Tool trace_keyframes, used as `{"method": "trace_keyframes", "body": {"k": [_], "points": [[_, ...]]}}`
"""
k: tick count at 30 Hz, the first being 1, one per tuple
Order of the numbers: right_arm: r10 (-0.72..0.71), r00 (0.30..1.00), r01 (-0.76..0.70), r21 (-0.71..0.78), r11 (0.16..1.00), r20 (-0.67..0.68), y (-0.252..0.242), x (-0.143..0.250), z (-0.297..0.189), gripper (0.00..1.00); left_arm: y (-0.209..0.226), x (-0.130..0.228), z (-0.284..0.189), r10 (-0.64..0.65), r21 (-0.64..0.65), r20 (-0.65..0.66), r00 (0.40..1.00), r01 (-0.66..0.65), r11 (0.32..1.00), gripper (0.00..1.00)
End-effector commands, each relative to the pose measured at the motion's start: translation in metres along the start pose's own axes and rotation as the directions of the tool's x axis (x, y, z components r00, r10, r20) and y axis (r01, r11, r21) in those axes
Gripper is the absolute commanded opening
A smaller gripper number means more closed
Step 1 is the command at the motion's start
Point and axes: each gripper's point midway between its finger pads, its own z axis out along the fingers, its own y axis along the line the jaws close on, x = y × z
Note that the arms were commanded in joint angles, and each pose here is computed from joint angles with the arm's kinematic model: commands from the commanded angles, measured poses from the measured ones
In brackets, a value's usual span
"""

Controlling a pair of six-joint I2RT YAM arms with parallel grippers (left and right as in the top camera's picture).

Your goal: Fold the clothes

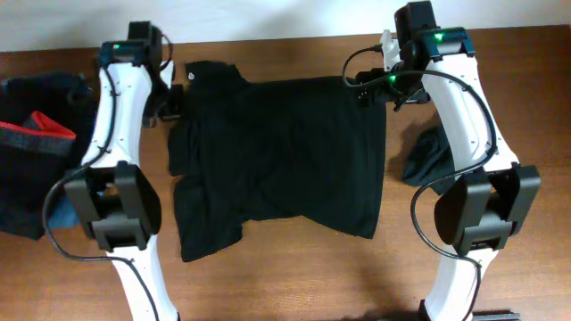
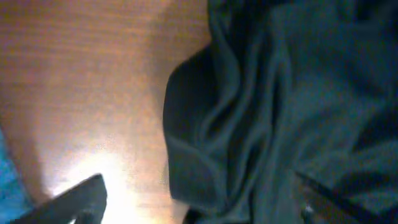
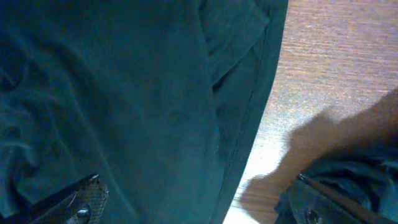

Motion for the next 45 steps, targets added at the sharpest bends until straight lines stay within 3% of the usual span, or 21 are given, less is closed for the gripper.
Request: {"method": "trace_keyframes", "body": {"k": [1,3,5,14,18,29,31,32,36,39,45], "points": [[-0.016,0.999,0.016,-0.012,1.000,0.043,0.003,-0.008,-0.012,0.99,-0.007,0.014,0.029,-0.025,0.099,-0.053,0.998,0.030,0.995,0.81],[-0.017,0.999,0.017,-0.012,1.000,0.049,0.003,-0.010,-0.012,0.99,-0.007,0.023,0.051,-0.022,0.099,-0.072,0.997,0.029,0.995,0.55],[-0.017,0.999,0.017,-0.012,1.000,0.050,0.003,-0.010,-0.012,0.99,-0.007,0.026,0.063,-0.022,0.099,-0.071,0.997,0.029,0.995,0.45],[-0.016,0.999,0.017,-0.012,1.000,0.049,0.003,-0.010,-0.012,0.99,-0.013,0.036,0.103,-0.021,0.140,-0.049,0.999,0.028,0.990,0.43],[-0.016,0.999,0.017,-0.012,1.000,0.049,0.003,-0.010,-0.012,0.99,-0.011,0.030,0.097,-0.008,0.132,-0.030,1.000,0.012,0.991,0.25],[-0.018,0.998,0.019,-0.012,1.000,0.057,0.003,-0.012,-0.012,0.99,0.053,0.016,0.061,-0.012,-0.233,-0.019,1.000,0.007,0.972,0.11],[-0.018,0.998,0.019,-0.012,1.000,0.057,0.003,-0.012,-0.012,0.99,0.065,0.015,0.058,-0.011,-0.301,-0.015,1.000,0.006,0.954,0.19],[-0.018,0.998,0.018,-0.012,1.000,0.057,0.003,-0.012,-0.012,0.99,0.068,0.015,0.057,-0.011,-0.320,-0.015,1.000,0.006,0.948,0.41],[-0.013,0.999,0.014,-0.011,1.000,0.032,0.002,-0.006,-0.012,0.99,0.075,0.015,0.054,-0.012,-0.359,-0.014,1.000,0.006,0.933,0.95],[0.000,1.000,0.000,-0.005,1.000,-0.005,-0.002,0.003,-0.011,0.98,0.069,0.012,0.049,-0.030,-0.324,-0.005,1.000,0.027,0.946,0.99],[0.040,0.990,-0.041,-0.002,0.999,-0.133,-0.006,0.035,-0.014,1.00,0.019,0.005,0.012,-0.016,-0.068,-0.020,1.000,0.014,0.998,0.99]]}}
